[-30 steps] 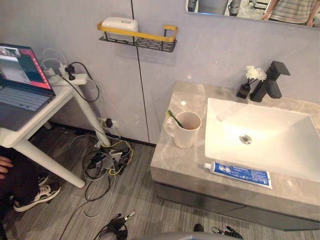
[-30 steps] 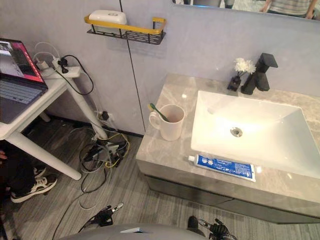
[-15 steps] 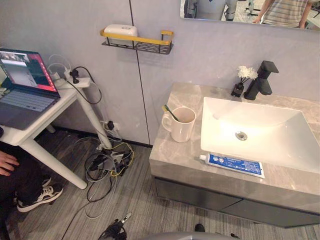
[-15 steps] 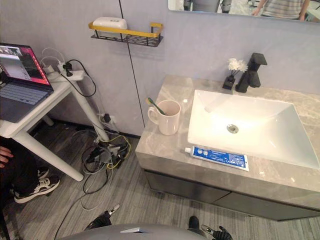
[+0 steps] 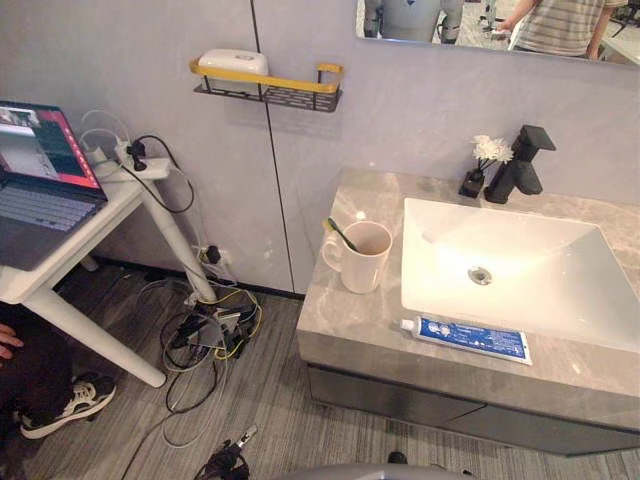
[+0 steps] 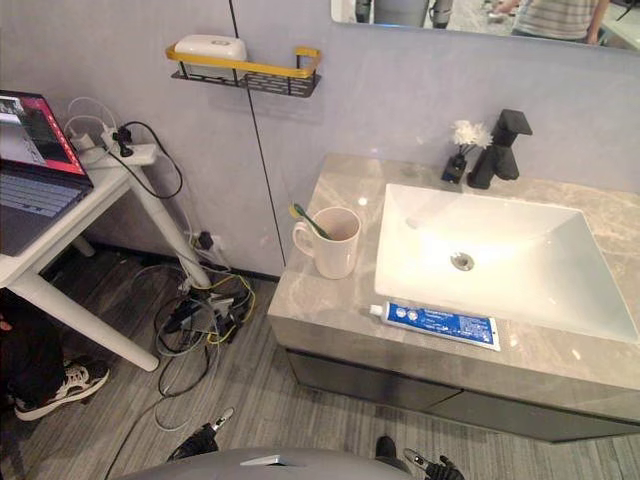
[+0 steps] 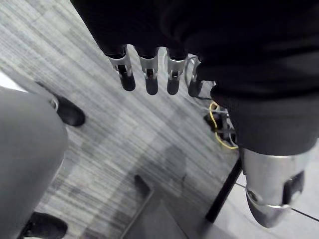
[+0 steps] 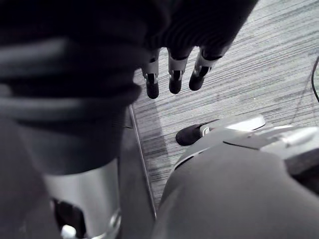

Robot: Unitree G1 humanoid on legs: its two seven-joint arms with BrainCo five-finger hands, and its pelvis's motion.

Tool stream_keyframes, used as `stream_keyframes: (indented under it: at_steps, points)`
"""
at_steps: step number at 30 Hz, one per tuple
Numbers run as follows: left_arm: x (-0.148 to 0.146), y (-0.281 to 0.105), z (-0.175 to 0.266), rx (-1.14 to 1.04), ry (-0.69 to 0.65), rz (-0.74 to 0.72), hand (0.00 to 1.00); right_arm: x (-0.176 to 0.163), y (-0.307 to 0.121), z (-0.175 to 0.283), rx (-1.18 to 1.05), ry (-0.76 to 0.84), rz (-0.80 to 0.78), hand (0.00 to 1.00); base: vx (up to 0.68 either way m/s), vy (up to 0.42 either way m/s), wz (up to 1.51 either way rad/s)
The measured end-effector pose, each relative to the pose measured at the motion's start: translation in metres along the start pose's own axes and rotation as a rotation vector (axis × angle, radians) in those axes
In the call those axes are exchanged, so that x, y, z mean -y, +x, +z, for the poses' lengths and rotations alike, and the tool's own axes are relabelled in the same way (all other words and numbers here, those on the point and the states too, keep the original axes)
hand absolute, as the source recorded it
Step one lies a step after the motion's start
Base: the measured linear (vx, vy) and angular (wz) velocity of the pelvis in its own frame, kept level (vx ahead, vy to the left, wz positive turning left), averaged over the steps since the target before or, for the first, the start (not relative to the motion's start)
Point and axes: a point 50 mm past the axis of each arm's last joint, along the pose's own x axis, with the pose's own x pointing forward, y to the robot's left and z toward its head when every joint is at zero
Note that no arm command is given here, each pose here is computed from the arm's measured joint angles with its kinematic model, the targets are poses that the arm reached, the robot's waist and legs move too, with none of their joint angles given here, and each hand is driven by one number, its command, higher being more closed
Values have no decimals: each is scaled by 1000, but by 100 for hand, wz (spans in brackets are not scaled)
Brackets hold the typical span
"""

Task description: Organize washtable

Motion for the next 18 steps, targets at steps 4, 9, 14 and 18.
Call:
stream_keyframes:
  at_steps: [4,9,14,18]
  points:
    - [17,-8,57,267,-268,-48,0,2,-1,-4,-8,0,-11,0,-53,-3,8]
    - [14,-52,145,725,-386,-77,0,4,-2,-9,-19,-21,-26,0,-15,-11,4]
    - [12,-104,194,1038,-329,-41,0,7,-4,-14,-25,-16,-32,0,31,-4,5]
    - [34,-157,217,1291,-204,-101,0,9,-5,-19,-32,-8,-34,0,-3,11,11]
